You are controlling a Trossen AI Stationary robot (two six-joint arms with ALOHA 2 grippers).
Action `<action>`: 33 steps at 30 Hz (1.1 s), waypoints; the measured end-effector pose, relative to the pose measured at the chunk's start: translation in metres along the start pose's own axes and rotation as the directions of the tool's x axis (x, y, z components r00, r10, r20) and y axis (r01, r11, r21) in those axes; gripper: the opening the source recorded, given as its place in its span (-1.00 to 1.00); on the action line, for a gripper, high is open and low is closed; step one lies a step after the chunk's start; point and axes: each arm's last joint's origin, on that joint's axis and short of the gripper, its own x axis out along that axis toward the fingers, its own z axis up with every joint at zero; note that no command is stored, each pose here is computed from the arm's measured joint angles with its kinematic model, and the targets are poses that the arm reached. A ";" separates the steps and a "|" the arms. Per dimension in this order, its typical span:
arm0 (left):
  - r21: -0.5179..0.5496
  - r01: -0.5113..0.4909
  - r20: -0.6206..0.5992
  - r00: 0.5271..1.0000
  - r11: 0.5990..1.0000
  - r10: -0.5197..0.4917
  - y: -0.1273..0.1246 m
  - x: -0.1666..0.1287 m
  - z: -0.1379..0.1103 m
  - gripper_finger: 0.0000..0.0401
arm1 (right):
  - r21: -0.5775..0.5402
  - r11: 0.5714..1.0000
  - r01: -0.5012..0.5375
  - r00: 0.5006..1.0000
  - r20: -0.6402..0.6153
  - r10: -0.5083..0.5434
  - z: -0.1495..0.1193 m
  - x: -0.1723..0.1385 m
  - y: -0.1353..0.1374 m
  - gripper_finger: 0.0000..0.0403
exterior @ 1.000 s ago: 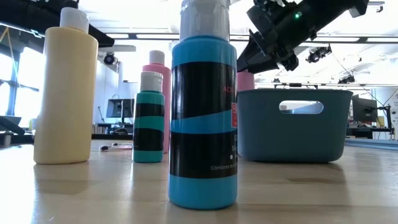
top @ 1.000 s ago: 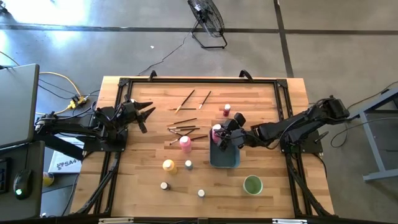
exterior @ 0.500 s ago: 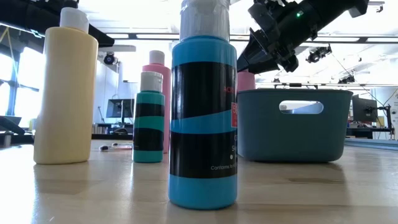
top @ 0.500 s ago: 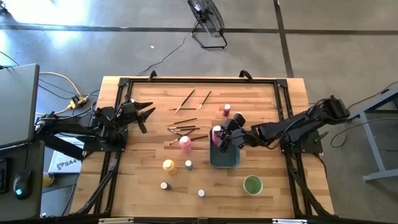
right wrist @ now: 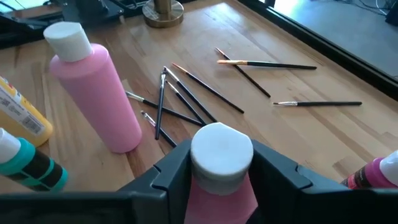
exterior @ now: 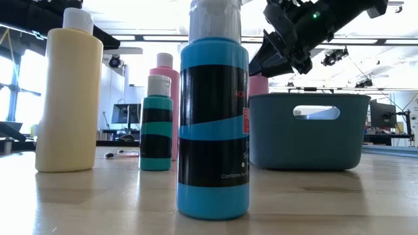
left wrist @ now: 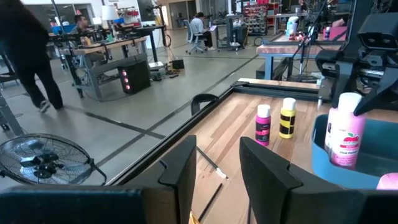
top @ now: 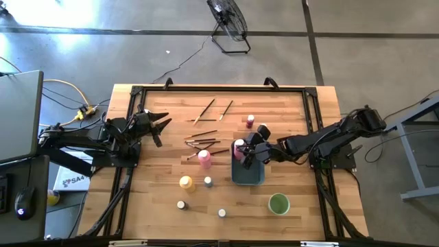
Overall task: Pick & Place Paint Supplies
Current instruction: Put the large pink paint bottle into the blue bin
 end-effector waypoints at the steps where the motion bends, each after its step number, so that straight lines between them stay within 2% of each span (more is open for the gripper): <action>1: 0.000 0.000 0.000 1.000 1.000 0.000 0.000 0.000 0.000 -0.40 | -0.006 1.000 0.000 1.000 0.000 0.000 0.000 0.000 0.000 -0.24; 9: -0.007 0.000 0.000 1.000 1.000 0.000 0.000 0.000 0.000 -0.40 | -0.020 0.998 -0.054 0.998 -0.010 0.054 0.002 -0.002 0.001 0.07; 13: -0.007 0.000 0.000 1.000 1.000 0.000 0.000 0.000 0.000 -0.40 | -0.071 0.995 -0.066 0.998 0.013 0.067 0.009 -0.010 -0.001 0.16; 24: 0.001 0.000 -0.013 1.000 1.000 0.000 0.000 0.000 -0.001 -0.40 | -0.090 0.986 -0.141 0.985 0.090 0.149 0.036 -0.066 -0.021 0.18; 33: 0.004 0.000 -0.019 1.000 1.000 0.000 0.000 0.000 -0.002 -0.40 | -0.141 0.974 -0.174 0.983 0.040 0.182 0.033 -0.109 -0.042 0.18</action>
